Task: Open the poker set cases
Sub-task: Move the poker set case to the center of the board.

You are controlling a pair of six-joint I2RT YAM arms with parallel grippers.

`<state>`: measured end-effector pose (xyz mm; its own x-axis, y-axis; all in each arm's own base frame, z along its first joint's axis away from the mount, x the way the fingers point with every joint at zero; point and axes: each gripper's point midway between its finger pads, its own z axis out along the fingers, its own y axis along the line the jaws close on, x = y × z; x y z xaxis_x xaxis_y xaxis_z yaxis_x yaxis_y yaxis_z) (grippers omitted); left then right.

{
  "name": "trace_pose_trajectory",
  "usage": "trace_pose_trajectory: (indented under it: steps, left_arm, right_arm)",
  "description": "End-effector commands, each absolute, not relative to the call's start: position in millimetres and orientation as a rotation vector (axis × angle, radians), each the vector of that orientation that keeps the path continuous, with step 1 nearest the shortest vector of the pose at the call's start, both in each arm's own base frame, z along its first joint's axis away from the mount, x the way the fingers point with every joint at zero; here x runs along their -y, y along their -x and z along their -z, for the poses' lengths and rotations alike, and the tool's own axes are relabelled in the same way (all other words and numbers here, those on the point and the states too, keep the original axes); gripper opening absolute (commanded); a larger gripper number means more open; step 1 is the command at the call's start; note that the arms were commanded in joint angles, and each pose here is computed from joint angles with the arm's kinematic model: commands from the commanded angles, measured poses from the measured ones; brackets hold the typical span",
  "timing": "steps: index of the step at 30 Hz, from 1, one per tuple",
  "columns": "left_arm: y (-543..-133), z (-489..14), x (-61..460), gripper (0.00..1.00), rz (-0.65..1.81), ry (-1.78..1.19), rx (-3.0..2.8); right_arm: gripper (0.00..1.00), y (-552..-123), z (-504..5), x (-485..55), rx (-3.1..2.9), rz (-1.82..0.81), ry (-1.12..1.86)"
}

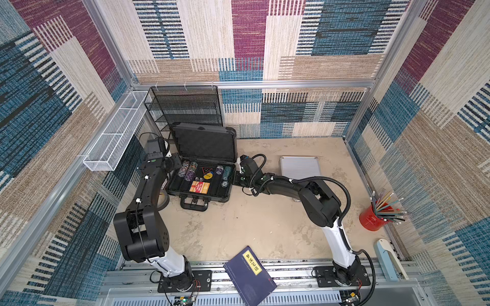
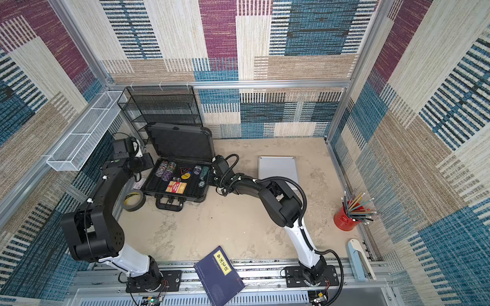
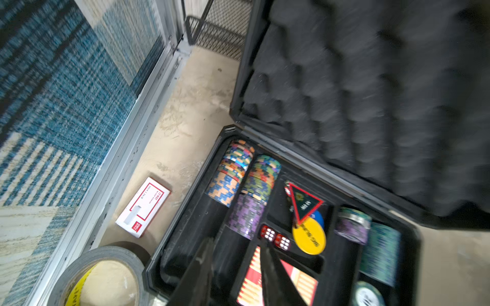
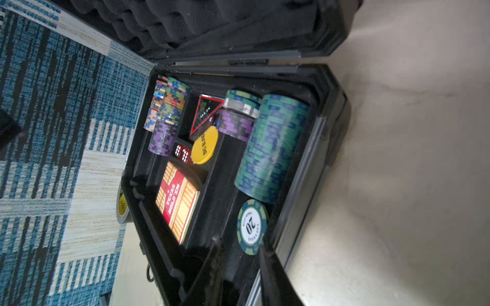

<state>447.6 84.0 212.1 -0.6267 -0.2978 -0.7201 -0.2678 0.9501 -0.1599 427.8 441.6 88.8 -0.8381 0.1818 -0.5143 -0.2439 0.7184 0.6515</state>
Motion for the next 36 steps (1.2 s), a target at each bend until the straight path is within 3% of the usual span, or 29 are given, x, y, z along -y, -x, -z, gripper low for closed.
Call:
trace_pose_trajectory:
  steps: [1, 8, 16, 31, 36]
  left_arm:
    - [-436, -227, -74, 0.33, 0.103, 0.386, -2.265]
    - [-414, -250, -63, 0.33, 0.122, 0.321, -2.256]
    - [-398, -241, -56, 0.33, 0.13, 0.265, -2.305]
    - [-394, -235, -47, 0.32, 0.184, 0.245, -2.301]
    - [-394, -234, -46, 0.32, 0.19, 0.244, -2.299]
  right_arm:
    - [0.27, -435, -75, -429, -2.378, -0.88, 0.032]
    - [0.27, -441, -74, -423, -2.373, -0.814, 0.024]
    - [0.28, -450, -64, -429, -2.378, -0.798, 0.011]
    - [0.06, -473, -57, -429, -2.371, -0.751, -0.065]
    - [0.04, -481, -56, -425, -2.363, -0.751, -0.088]
